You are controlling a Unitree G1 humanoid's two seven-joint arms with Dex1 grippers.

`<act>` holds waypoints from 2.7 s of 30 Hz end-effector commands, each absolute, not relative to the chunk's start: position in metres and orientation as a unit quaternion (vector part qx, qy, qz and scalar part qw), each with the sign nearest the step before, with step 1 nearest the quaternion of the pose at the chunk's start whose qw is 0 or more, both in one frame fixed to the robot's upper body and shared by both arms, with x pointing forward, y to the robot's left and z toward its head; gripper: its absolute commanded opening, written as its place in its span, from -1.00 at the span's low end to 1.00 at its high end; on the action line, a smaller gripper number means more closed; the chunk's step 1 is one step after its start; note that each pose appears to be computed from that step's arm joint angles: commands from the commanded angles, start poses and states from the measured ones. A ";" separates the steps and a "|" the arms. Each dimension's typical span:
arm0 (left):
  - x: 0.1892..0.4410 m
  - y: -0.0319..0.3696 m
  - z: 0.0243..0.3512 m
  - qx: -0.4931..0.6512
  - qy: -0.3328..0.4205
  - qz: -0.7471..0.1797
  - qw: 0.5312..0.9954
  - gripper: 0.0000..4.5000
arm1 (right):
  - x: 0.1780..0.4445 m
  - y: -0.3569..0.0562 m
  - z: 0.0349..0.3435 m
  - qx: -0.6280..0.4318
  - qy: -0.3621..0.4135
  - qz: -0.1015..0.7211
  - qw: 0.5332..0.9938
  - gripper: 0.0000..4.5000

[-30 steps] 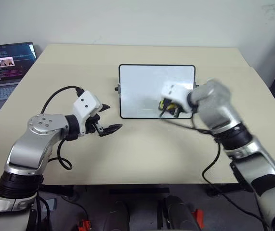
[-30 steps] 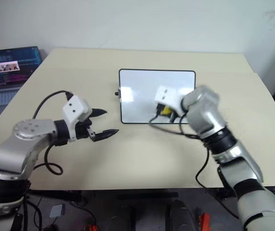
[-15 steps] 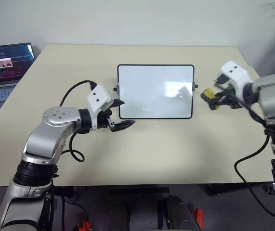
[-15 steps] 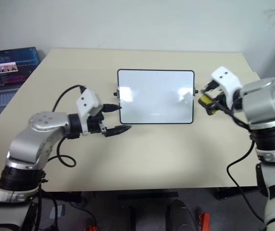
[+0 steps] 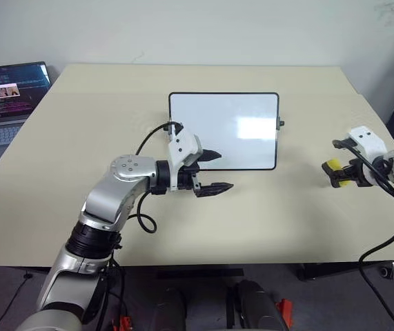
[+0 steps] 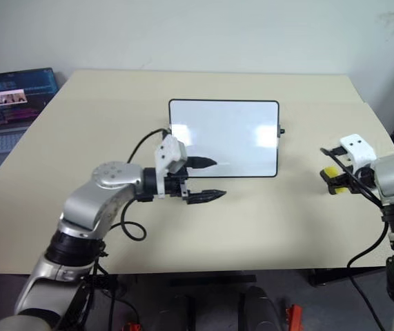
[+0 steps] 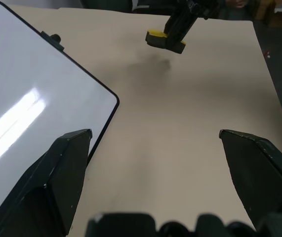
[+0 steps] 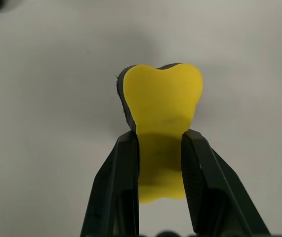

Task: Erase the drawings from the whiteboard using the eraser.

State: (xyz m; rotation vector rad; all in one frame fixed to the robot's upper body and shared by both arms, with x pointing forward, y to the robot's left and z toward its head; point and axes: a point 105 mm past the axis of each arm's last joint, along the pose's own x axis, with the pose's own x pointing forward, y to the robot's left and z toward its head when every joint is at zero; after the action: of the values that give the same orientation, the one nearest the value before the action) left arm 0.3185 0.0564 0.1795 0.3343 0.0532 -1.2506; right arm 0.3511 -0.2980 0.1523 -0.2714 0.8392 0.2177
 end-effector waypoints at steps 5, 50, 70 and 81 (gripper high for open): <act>0.316 0.043 0.186 0.163 0.000 -0.596 0.786 1.00 | 0.357 -0.314 0.159 -0.140 0.400 0.074 0.903 -0.63; 0.390 0.204 0.222 0.056 -0.126 -0.125 0.982 1.00 | 0.410 -0.230 0.203 -0.007 -0.036 0.053 0.998 0.99; 0.387 0.230 0.136 0.004 -0.084 0.016 0.996 1.00 | 0.406 -0.210 0.140 0.067 -0.096 -0.004 0.993 0.99; 0.385 0.225 0.126 0.018 -0.083 0.019 0.996 1.00 | 0.404 -0.204 0.120 0.060 -0.089 -0.001 0.994 0.99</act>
State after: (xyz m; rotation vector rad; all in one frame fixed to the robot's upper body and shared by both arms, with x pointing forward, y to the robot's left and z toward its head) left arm 0.3844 0.2276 0.1141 0.0207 -0.1148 0.0401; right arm 0.4052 -0.2022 0.1087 0.1358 -0.1282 -0.0047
